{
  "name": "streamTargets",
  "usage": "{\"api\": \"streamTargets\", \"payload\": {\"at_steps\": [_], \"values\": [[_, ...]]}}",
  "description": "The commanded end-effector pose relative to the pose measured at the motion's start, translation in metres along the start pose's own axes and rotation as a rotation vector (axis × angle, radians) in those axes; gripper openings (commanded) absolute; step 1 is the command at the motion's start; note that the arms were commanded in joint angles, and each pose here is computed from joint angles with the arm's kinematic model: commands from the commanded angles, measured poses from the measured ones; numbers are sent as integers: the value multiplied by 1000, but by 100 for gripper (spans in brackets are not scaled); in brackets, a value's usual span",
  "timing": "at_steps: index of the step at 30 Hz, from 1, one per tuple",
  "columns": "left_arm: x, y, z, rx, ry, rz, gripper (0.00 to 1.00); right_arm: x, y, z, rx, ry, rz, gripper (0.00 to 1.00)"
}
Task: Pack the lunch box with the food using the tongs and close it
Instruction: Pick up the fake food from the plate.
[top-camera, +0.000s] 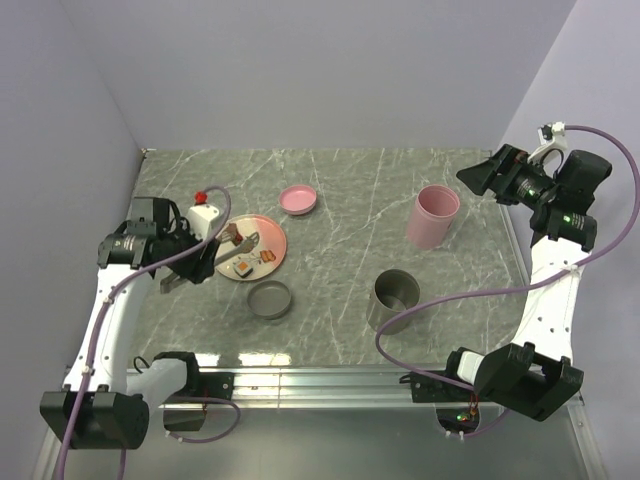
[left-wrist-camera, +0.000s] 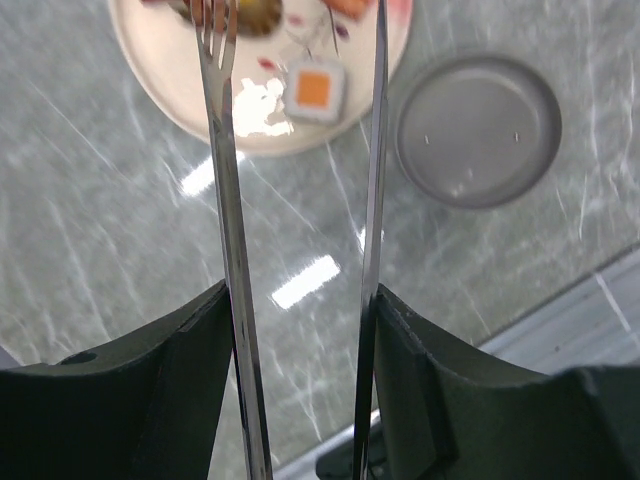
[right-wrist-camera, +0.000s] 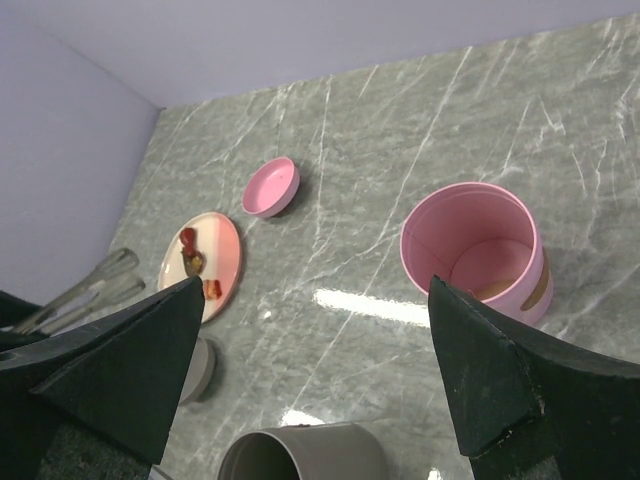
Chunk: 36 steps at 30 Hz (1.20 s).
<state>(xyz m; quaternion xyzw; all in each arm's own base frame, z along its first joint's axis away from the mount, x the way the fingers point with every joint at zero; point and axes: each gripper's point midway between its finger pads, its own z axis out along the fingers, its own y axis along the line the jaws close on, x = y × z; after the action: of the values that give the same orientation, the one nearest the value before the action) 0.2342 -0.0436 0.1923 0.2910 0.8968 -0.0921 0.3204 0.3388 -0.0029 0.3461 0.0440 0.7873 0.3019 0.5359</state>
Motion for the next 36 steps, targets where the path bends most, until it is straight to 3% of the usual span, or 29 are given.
{"api": "streamTargets", "payload": {"at_steps": [1,11,36], "values": [[23,-8,-5,1,54,7,59,-4,8,-3,-17,-14,-49,100],[53,-6,4,-30,141,-16,61,1,10,-4,-32,-8,-49,100],[58,2,39,-18,190,23,59,5,6,-1,-31,5,-38,100]]}}
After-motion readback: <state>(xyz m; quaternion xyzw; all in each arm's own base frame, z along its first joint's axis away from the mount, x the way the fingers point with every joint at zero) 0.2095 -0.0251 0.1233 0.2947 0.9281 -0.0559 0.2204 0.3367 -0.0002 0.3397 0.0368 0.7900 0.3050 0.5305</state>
